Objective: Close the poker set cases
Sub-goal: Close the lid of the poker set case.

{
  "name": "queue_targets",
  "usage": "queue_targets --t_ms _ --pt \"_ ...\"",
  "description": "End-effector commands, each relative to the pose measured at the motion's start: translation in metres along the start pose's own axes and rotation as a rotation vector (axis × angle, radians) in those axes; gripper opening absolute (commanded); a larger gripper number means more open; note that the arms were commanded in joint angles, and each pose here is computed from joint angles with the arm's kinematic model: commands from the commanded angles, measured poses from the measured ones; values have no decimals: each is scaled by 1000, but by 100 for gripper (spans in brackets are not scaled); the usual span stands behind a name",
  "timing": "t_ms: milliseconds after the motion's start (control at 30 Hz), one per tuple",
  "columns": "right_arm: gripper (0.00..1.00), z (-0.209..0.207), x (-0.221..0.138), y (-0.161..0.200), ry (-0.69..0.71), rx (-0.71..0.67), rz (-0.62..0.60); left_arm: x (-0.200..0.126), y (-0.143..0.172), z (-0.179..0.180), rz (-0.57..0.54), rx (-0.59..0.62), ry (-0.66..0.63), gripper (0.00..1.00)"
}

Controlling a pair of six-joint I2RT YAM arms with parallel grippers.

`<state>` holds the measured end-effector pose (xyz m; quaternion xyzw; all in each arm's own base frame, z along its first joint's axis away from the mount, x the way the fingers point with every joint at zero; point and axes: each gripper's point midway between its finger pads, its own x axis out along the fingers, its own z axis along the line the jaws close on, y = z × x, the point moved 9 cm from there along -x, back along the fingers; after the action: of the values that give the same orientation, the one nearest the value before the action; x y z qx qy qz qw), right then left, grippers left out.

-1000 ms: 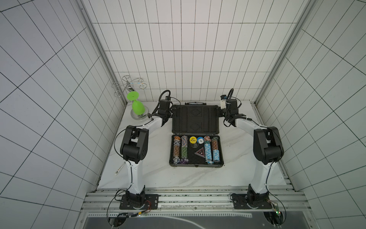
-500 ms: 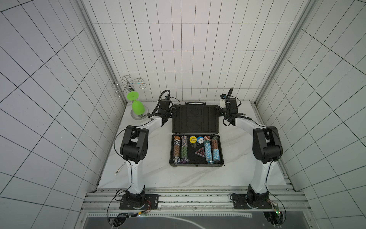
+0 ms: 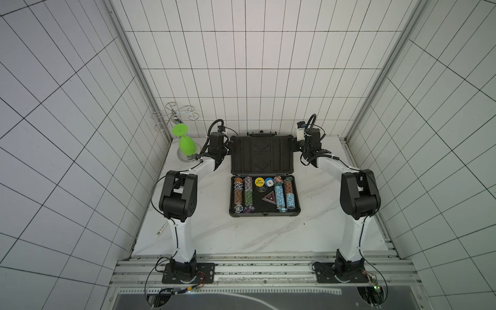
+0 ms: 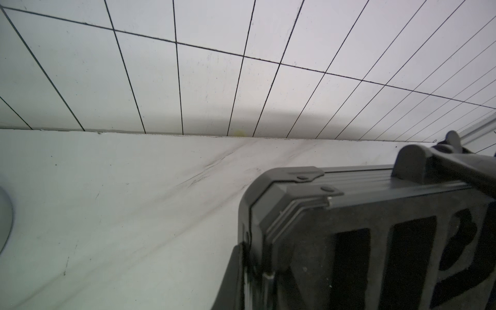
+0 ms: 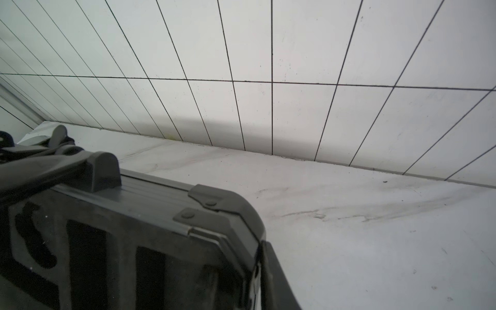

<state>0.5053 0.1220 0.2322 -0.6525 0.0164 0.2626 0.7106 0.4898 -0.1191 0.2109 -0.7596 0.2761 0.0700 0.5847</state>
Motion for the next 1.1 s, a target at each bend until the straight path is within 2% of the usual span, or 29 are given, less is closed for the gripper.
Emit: queue_targets --t_ms 0,300,533,933,1067 --pt "3 30 -53 -77 -146 -75 -306 -40 -35 -31 -123 22 209 0" --pt "2 41 -106 -51 -177 -97 -280 -85 -15 -49 -131 106 187 0" --pt "2 42 -139 0 -97 -65 -182 -122 13 -61 -127 144 158 0" --pt "2 57 -201 73 -2 -1 -62 -165 77 -82 -7 137 57 0" --pt "2 59 -217 97 38 74 -25 -170 98 -85 59 132 25 0"
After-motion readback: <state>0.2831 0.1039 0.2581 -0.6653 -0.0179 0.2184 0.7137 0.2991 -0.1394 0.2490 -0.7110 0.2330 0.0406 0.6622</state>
